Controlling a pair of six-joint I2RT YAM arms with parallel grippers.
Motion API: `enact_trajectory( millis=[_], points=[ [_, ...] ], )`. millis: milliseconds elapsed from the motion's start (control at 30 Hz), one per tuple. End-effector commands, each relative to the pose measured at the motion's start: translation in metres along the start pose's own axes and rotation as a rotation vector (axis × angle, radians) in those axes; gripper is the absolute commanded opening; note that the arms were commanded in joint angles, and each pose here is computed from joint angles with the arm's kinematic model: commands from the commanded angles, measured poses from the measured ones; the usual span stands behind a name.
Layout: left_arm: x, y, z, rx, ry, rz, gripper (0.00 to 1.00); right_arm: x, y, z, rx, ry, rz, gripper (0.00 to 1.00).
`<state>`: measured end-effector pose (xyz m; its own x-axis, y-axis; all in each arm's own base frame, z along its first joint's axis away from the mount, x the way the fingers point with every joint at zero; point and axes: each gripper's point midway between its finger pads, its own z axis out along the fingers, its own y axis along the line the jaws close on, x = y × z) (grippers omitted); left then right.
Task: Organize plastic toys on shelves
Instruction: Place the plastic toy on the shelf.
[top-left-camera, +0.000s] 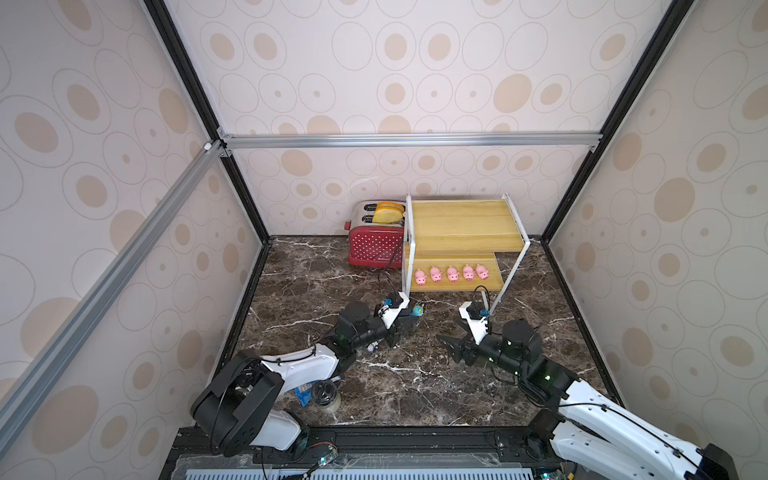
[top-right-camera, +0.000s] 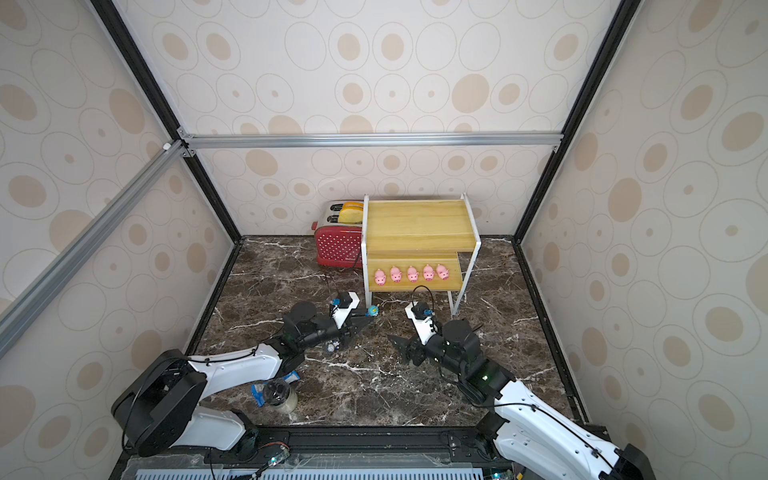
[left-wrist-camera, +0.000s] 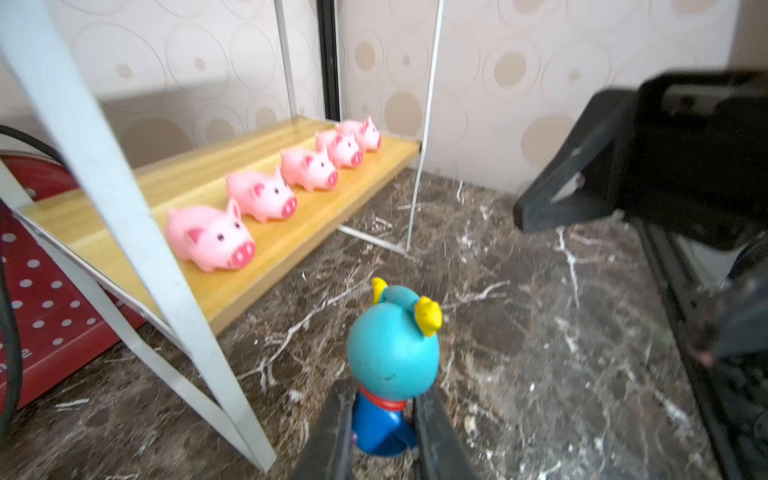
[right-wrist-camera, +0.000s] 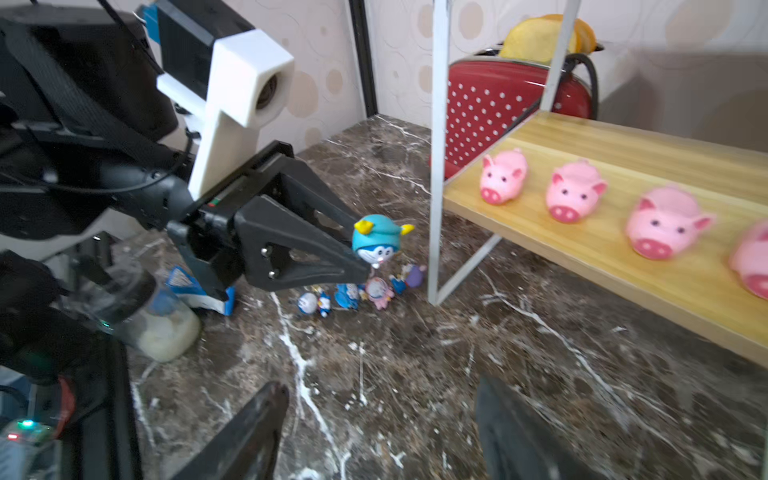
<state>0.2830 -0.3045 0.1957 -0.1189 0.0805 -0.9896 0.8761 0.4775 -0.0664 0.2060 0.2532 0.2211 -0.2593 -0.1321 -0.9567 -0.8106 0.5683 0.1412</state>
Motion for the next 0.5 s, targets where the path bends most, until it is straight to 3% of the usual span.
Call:
enact_trajectory(
  millis=[0, 267, 467],
  points=[
    [-0.048, -0.010, -0.006, 0.063, -0.156, -0.100, 0.11, -0.034, 0.021, 0.004, -0.125, -0.077, 0.076, 0.74],
    [-0.073, -0.026, -0.013, 0.143, -0.196, -0.116, 0.11, -0.073, 0.010, 0.024, -0.083, -0.156, 0.071, 0.62],
    [-0.084, -0.031, -0.014, 0.174, -0.207, -0.115, 0.12, -0.086, 0.017, 0.035, -0.131, -0.163, 0.057, 0.57]
  ],
)
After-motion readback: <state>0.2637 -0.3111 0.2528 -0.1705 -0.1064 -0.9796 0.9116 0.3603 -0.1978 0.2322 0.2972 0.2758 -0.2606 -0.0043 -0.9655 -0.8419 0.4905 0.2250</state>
